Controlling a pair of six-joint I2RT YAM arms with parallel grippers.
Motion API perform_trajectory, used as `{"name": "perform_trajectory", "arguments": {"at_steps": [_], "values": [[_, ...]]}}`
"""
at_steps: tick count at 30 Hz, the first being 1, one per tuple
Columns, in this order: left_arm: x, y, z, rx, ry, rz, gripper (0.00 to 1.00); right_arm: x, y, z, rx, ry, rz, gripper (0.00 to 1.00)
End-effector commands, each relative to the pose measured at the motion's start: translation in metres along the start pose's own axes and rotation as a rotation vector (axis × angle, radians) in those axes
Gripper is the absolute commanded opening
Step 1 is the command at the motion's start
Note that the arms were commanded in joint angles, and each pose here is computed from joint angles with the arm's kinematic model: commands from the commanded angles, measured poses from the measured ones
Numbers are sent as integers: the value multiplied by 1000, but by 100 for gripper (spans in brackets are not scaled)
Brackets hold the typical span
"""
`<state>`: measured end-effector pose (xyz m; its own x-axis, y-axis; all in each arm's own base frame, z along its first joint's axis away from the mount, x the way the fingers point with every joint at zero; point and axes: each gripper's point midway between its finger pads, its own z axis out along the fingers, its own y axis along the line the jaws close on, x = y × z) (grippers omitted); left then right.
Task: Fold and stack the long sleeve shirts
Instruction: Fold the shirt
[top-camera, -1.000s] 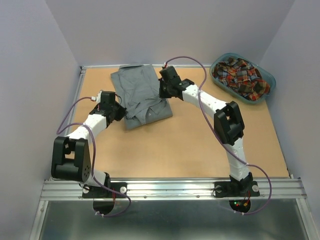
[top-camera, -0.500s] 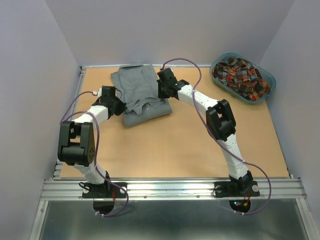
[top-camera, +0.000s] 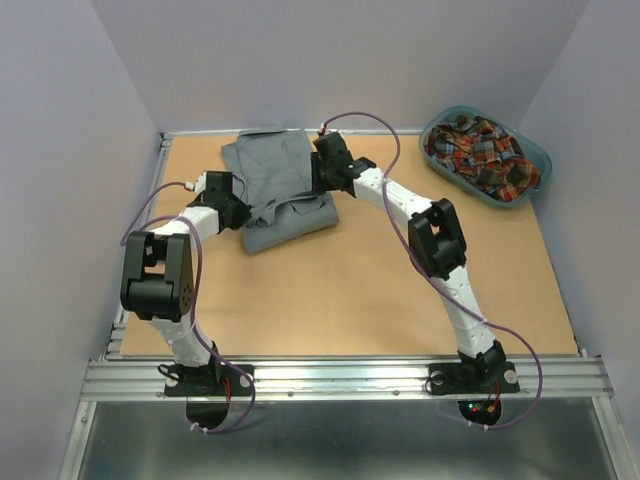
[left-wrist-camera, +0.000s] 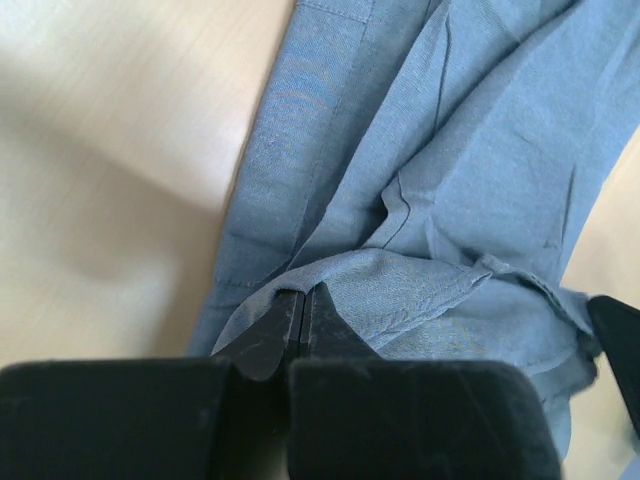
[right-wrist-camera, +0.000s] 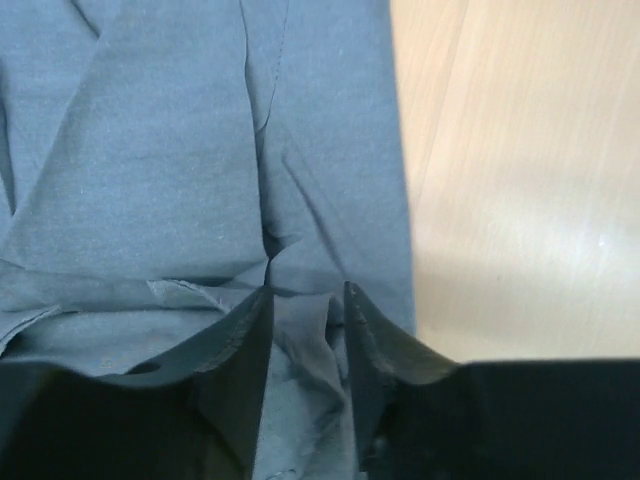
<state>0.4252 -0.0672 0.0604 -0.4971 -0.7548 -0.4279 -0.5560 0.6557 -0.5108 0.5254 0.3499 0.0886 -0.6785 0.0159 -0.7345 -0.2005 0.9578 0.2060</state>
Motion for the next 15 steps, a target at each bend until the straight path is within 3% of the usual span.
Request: {"name": "perform_trajectory", "arguments": {"at_steps": [1, 2, 6, 10, 15], "values": [[-24, -9, 3, 3, -73, 1, 0, -58, 4, -11, -9, -157, -15, 46], [-24, -10, 3, 4, -72, 2, 0, -66, 4, -17, -7, -175, -31, 56], [-21, -11, 8, 5, -52, 3, 0, -93, 6, -53, -15, -233, -60, 70], [-21, -13, 9, 12, -49, 2, 0, -80, 13, -73, -82, -189, -93, 71], [-26, -18, 8, 19, -59, 7, 0, -48, 19, -87, -156, -106, -87, 65]]}}
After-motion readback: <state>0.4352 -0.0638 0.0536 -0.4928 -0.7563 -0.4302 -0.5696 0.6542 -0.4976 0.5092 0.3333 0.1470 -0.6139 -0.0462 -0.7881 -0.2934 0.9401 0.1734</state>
